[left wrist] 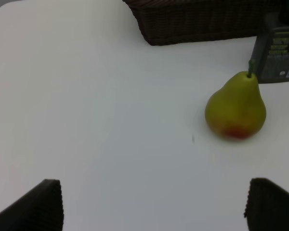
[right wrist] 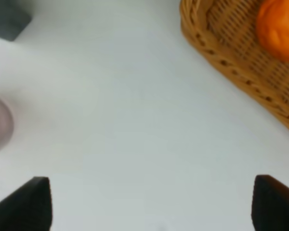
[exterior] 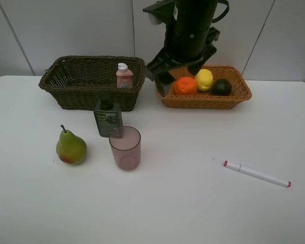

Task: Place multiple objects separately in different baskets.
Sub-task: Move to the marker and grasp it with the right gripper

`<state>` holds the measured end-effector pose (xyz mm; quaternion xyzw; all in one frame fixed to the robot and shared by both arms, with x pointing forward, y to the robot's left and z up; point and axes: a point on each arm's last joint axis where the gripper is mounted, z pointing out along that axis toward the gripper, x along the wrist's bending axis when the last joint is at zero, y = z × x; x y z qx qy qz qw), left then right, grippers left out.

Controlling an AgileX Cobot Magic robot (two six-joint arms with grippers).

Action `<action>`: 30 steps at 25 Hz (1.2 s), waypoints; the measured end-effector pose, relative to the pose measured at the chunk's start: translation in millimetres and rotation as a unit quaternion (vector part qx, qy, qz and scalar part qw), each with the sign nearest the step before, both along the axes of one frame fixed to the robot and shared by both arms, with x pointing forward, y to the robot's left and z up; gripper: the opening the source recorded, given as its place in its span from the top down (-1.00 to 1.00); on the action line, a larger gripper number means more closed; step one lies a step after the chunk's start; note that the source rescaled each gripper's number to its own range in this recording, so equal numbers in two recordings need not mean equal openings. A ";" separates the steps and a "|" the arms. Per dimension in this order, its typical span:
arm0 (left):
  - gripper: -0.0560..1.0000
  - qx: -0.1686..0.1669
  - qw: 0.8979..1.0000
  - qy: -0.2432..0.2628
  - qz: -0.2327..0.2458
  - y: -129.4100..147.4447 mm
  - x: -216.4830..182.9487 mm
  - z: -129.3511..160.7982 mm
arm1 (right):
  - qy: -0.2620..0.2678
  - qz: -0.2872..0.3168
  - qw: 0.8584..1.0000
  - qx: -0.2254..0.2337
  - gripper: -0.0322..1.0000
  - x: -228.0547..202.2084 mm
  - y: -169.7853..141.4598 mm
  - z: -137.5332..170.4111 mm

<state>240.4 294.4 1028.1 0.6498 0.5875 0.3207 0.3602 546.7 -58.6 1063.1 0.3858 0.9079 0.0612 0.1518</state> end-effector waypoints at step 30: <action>-1.00 0.000 1.000 0.000 0.000 0.0 0.0 0.0 | 0.054 0.011 0.998 -0.016 -0.69 -100.8 -132.3 -93.8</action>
